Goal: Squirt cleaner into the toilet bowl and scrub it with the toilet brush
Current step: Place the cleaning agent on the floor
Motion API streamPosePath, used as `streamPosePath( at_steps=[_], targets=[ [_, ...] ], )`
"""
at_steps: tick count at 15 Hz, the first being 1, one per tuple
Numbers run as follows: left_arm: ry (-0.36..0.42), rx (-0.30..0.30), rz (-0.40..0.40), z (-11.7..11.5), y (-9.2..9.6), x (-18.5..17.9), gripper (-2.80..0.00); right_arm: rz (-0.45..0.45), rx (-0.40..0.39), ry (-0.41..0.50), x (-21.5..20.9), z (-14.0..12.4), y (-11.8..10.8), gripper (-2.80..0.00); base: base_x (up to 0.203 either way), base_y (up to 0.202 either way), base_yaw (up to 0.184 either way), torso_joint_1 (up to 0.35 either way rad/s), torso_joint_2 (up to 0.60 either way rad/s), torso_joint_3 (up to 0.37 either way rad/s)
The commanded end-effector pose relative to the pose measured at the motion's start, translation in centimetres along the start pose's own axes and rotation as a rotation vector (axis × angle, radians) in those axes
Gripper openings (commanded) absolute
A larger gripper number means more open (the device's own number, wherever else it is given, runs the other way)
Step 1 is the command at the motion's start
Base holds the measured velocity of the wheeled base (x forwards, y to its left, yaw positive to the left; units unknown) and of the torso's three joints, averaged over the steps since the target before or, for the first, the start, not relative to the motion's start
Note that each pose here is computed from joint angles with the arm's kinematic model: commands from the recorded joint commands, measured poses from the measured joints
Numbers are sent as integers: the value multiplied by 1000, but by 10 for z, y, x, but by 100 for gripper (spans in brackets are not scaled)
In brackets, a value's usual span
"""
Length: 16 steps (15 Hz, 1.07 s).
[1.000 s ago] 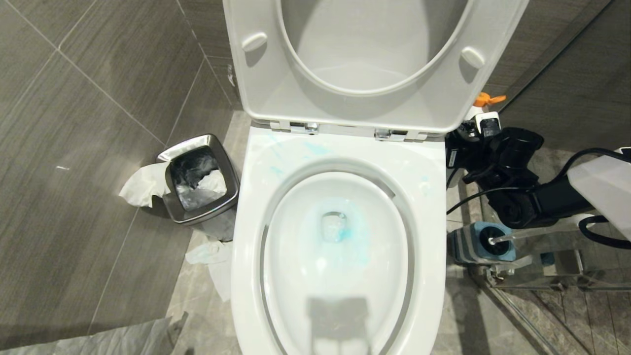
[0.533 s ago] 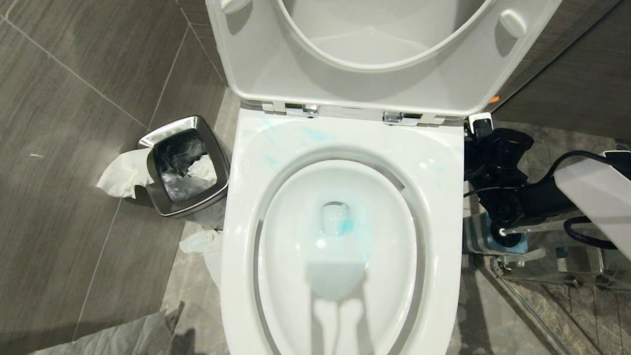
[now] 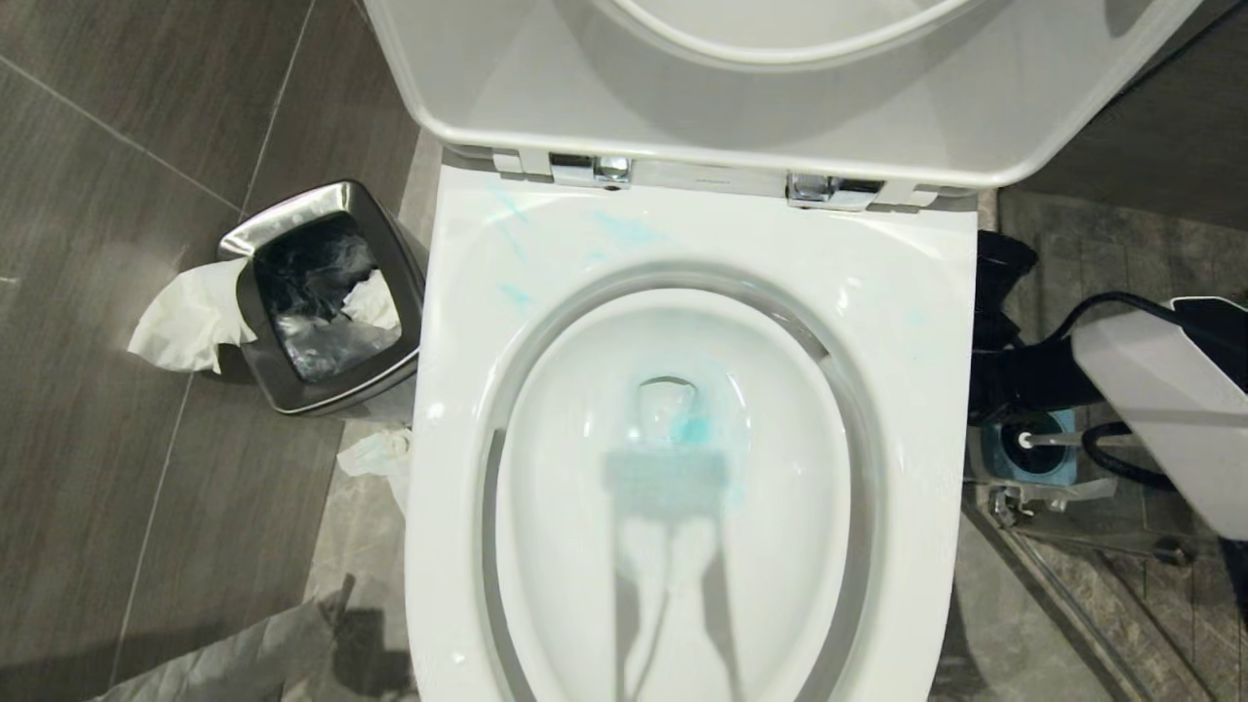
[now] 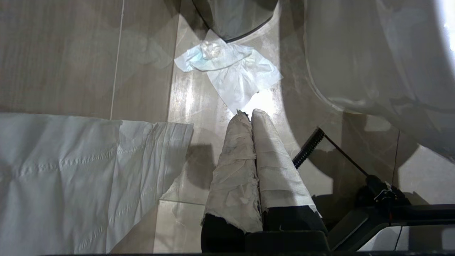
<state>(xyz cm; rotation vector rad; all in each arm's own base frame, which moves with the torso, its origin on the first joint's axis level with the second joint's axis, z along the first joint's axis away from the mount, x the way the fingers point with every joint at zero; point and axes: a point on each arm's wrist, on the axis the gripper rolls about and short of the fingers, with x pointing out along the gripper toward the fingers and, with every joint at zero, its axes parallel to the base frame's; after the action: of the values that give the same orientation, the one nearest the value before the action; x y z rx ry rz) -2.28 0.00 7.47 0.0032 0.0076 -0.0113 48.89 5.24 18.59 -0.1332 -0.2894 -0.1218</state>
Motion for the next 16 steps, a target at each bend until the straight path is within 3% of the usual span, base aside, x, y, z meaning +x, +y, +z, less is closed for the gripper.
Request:
streamPosePath(
  at_steps=[1, 6, 11, 16],
  targets=[
    [3, 0, -1, 0, 0, 0, -280, -9, 7, -55, 6, 13, 1, -280, 0, 0, 0, 2, 7, -119],
    [3, 1, -1, 0, 0, 0, -280, -13, 16, -103, 10, 25, 3, -280, 0, 0, 0, 0, 2, -19],
    [3, 0, 0, 0, 0, 0, -280, -21, 31, -149, 22, 16, 14, -280, 0, 0, 0, 0, 0, 0],
    [3, 0, -1, 0, 0, 0, -280, -21, 35, -139, 21, 12, 21, -280, 0, 0, 0, 0, 0, 0]
  ],
)
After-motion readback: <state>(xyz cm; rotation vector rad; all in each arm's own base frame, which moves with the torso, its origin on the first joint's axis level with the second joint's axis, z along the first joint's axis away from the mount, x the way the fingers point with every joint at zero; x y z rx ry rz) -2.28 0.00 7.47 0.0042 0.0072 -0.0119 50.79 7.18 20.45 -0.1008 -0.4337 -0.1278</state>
